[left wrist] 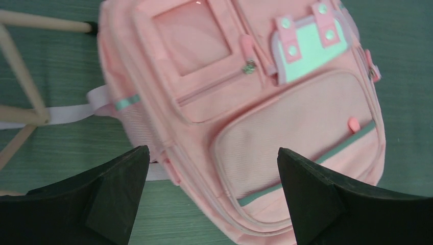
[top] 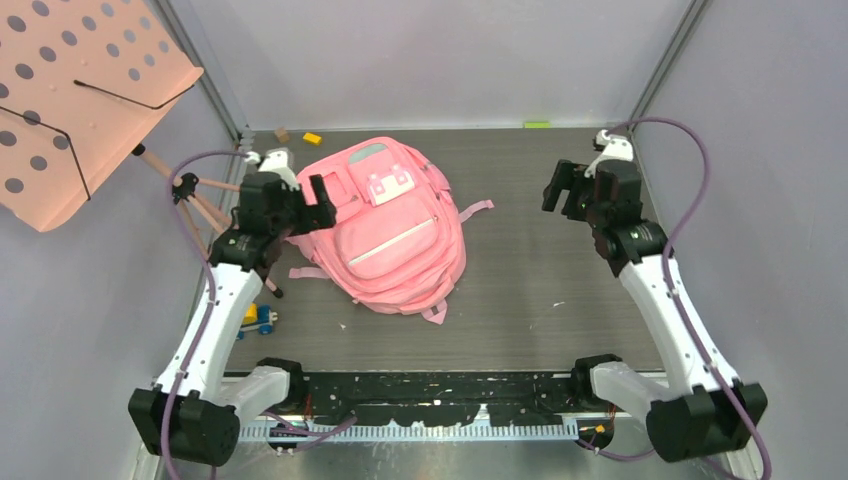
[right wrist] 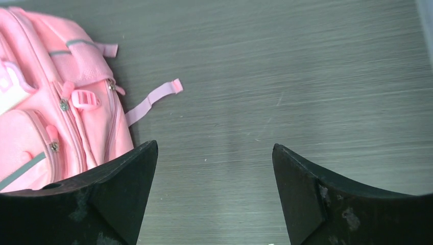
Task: Pack the student bag
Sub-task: Reset both arms
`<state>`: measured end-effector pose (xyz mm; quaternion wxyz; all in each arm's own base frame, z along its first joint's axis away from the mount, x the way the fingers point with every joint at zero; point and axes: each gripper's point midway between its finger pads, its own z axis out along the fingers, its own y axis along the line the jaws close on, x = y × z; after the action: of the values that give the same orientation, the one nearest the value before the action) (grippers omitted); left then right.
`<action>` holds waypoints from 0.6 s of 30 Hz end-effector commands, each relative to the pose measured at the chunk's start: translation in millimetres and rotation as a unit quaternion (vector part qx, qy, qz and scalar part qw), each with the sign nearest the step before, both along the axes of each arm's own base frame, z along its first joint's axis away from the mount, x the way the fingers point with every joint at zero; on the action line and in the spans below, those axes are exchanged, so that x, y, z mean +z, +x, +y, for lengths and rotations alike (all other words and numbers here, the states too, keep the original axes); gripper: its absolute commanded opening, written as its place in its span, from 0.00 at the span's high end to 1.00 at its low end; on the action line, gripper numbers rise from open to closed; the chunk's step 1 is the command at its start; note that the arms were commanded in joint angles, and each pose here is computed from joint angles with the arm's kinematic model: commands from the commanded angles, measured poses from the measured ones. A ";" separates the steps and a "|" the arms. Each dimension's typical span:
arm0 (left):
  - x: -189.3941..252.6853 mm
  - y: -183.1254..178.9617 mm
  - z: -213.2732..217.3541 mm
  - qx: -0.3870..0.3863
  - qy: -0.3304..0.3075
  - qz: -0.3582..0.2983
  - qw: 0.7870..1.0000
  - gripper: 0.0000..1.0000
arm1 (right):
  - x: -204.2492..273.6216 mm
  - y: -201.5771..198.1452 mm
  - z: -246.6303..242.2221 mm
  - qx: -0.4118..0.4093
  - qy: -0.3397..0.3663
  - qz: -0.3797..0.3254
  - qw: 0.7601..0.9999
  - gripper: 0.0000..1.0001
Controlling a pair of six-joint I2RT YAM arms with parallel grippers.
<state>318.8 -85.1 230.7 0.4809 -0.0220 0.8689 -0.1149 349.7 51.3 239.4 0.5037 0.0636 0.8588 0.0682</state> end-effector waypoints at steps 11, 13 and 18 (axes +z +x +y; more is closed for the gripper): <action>55.1 -28.6 66.7 0.087 0.044 -0.134 0.986 0.00 | 71.8 -49.0 -44.9 -0.079 -0.029 -0.202 0.976 0.10; 55.7 -30.5 67.1 0.088 0.043 -0.135 0.986 0.00 | 72.6 -49.6 -44.7 -0.078 -0.030 -0.203 0.976 0.10; 57.1 -33.4 70.3 0.094 0.048 -0.138 0.985 0.00 | 71.3 -49.5 -44.5 -0.077 -0.031 -0.202 0.976 0.10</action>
<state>281.2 -20.3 278.4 0.5849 -0.0637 0.8074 -0.0432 296.8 10.9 291.1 0.6431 0.0949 0.7596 0.0201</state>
